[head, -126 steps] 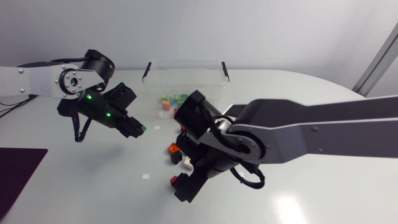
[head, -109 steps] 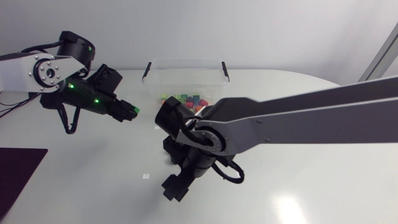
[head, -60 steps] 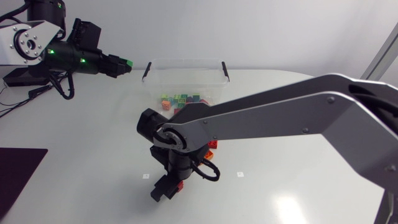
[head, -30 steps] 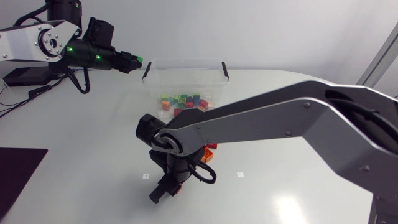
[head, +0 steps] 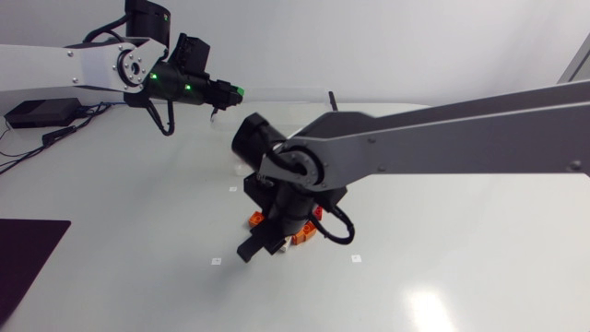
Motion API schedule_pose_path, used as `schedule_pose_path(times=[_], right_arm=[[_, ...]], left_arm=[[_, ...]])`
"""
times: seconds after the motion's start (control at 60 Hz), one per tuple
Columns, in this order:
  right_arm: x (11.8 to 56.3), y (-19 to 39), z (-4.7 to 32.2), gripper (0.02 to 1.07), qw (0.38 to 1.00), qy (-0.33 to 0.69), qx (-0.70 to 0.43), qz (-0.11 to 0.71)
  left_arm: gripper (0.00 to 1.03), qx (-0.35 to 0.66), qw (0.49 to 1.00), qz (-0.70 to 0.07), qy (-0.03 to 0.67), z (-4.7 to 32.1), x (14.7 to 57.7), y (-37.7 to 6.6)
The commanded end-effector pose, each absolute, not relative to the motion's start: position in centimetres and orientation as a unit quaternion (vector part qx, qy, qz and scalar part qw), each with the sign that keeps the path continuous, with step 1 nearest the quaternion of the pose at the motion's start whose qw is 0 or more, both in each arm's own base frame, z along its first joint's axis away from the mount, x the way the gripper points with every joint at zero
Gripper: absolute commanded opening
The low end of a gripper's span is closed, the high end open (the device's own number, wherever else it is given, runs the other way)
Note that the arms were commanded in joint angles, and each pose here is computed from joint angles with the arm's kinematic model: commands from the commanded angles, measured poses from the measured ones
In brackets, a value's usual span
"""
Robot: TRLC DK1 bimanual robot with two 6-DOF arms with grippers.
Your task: Place the duplo bricks in the container
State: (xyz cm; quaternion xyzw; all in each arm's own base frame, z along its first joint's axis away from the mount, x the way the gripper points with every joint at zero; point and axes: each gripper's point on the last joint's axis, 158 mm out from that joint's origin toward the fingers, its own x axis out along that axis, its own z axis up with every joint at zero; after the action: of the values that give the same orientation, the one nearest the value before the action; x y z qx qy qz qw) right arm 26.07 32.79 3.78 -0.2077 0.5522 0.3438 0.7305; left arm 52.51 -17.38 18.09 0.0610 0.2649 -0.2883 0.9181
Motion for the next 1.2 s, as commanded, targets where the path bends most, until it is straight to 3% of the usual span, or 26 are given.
schedule_pose_path(times=[0.0, 0.183, 0.333, 0.7, 1.183], right_arm=[[26.7, 31.4, 5.0, 0.3, 0.737, 0.552, -0.198, 0.337], [30.7, 29.7, 9.6, 0.3, 0.775, 0.518, -0.163, 0.324], [34.2, 28.9, 12.7, 0.3, 0.801, 0.491, -0.133, 0.316], [42.0, 28.5, 18.3, 0.3, 0.85, 0.42, -0.072, 0.31], [50.0, 29.7, 18.0, 0.3, 0.879, 0.379, -0.035, 0.288]], left_arm=[[0.4, 0.054, 0.917, -0.296, 0.26, 17.9, 53.8, -18.3], [0.83, 0.061, 0.917, -0.296, 0.26, 17.5, 54.4, -18.3], [0.95, 0.068, 0.917, -0.293, 0.262, 17.3, 53.6, -17.4], [0.95, 0.157, 0.897, -0.347, 0.226, 18.8, 46.0, -17.0], [0.95, 0.274, 0.793, -0.479, 0.256, 11.5, 37.2, -20.9]])
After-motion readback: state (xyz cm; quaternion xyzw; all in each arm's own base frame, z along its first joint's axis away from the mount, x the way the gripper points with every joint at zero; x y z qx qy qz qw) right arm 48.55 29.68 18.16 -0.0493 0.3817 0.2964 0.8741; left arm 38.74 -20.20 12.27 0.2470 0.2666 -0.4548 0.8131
